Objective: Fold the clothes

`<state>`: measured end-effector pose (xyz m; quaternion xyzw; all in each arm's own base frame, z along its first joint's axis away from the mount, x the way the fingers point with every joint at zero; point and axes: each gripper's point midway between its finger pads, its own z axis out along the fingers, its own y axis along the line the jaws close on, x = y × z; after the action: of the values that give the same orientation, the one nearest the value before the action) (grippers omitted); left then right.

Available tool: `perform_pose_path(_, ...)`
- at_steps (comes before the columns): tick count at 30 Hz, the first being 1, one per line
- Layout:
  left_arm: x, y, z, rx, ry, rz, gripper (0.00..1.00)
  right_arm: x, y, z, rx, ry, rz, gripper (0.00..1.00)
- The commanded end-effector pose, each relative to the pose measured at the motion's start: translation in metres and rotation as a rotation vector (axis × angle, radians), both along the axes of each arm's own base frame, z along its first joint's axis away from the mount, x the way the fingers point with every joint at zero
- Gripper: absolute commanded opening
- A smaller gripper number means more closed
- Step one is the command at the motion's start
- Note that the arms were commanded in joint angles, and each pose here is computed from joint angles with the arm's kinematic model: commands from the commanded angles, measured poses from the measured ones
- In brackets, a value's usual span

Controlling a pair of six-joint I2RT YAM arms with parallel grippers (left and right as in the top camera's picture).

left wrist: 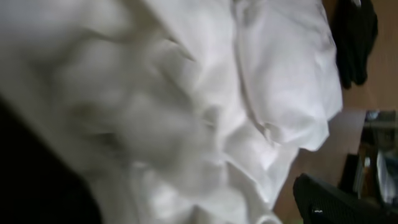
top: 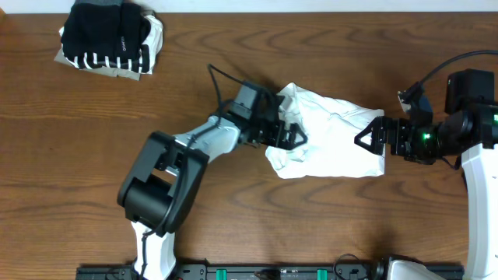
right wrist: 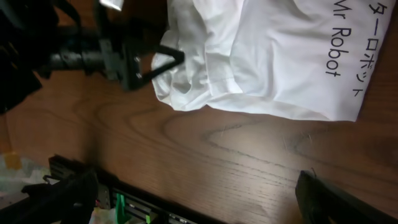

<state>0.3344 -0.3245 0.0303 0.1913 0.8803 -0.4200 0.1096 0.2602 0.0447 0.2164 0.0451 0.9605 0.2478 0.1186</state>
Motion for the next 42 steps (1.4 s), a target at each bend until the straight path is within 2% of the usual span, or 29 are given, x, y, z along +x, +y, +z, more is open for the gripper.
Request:
perform_pose_path(1,-0.02,0.005,-0.046,0.13,0.072,0.02,0.98,-0.002,0.001,0.003,-0.005,-0.028,0.022,0.99)
perform_pose_path(4,-0.019,0.004,-0.05,0.158,0.068,0.047,0.98,-0.002,0.001,0.003,-0.005,-0.026,0.025,0.99)
perform_pose_path(11,-0.011,-0.001,-0.044,0.13,0.038,0.062,1.0,-0.003,0.001,0.003,-0.005,-0.025,0.024,0.99)
perform_pose_path(17,0.006,0.004,-0.047,0.164,0.021,0.167,0.78,-0.005,0.001,0.002,-0.003,-0.013,0.024,0.99)
perform_pose_path(21,0.009,0.003,-0.046,0.161,0.009,0.174,0.7,-0.006,0.001,0.002,-0.002,-0.009,0.024,0.99)
perform_pose_path(25,0.011,0.002,-0.045,0.154,0.0,0.174,0.53,-0.006,0.001,0.002,-0.002,-0.011,0.024,0.99)
perform_pose_path(27,0.011,0.001,-0.044,0.149,-0.006,0.174,0.5,-0.006,0.001,0.002,-0.002,-0.011,0.024,0.99)
perform_pose_path(35,0.016,-0.017,-0.032,0.096,-0.061,0.171,0.51,-0.007,0.001,0.0,-0.001,-0.002,0.025,0.99)
perform_pose_path(42,0.015,-0.022,-0.039,0.165,-0.106,0.223,0.52,-0.01,0.002,-0.012,0.004,0.024,0.025,0.99)
